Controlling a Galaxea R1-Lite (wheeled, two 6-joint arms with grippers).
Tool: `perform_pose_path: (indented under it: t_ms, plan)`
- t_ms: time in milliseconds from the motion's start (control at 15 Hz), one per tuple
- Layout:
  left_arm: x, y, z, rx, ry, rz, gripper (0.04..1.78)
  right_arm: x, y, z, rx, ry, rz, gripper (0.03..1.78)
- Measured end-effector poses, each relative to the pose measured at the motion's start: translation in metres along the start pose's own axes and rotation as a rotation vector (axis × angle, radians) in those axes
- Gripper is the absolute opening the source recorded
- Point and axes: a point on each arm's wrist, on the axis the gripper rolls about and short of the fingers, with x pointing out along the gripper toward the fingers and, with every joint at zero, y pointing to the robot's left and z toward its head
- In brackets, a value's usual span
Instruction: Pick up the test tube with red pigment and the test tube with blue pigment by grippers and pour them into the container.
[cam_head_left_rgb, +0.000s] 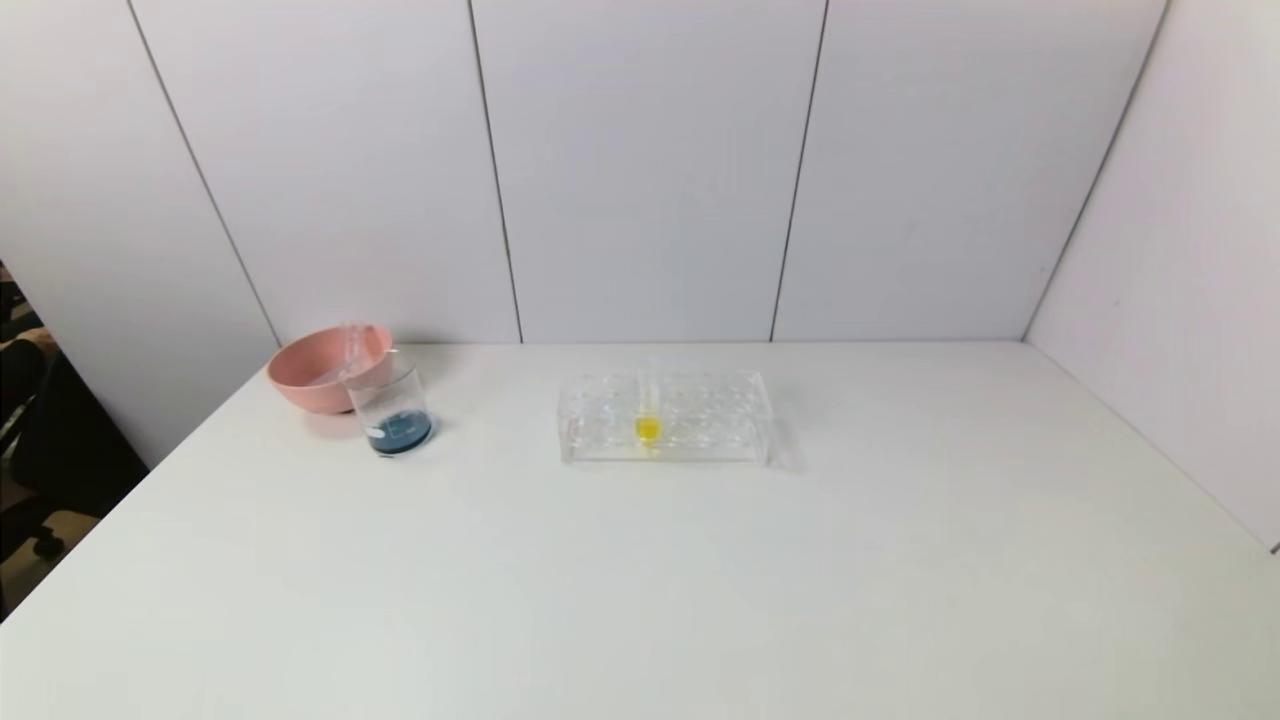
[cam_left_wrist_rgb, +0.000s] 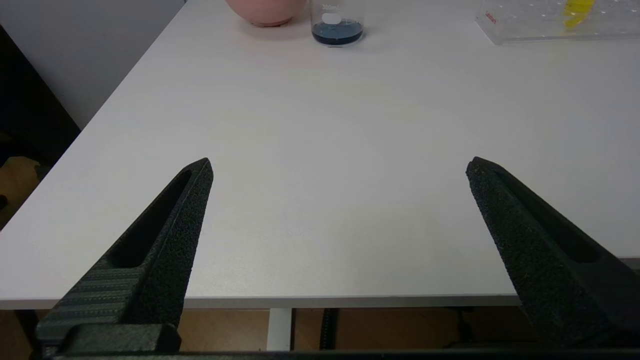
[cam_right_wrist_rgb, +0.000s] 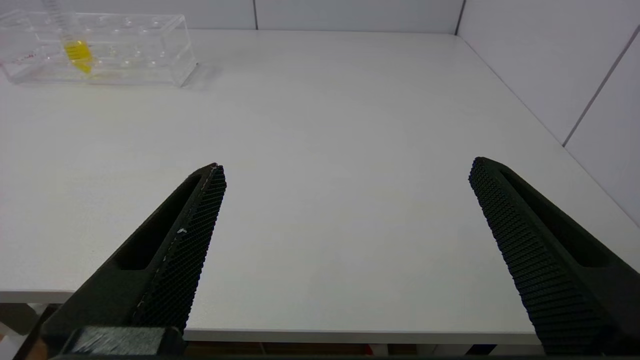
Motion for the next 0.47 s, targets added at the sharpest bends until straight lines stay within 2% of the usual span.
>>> perform_pose_path:
  t_ms: [467]
  plan:
    - [0.0, 0.0, -0.0001, 0.0, 0.0, 0.0, 1.77, 0.0, 0.0, 0.0, -0.008, 0.0, 0.0, 1.78]
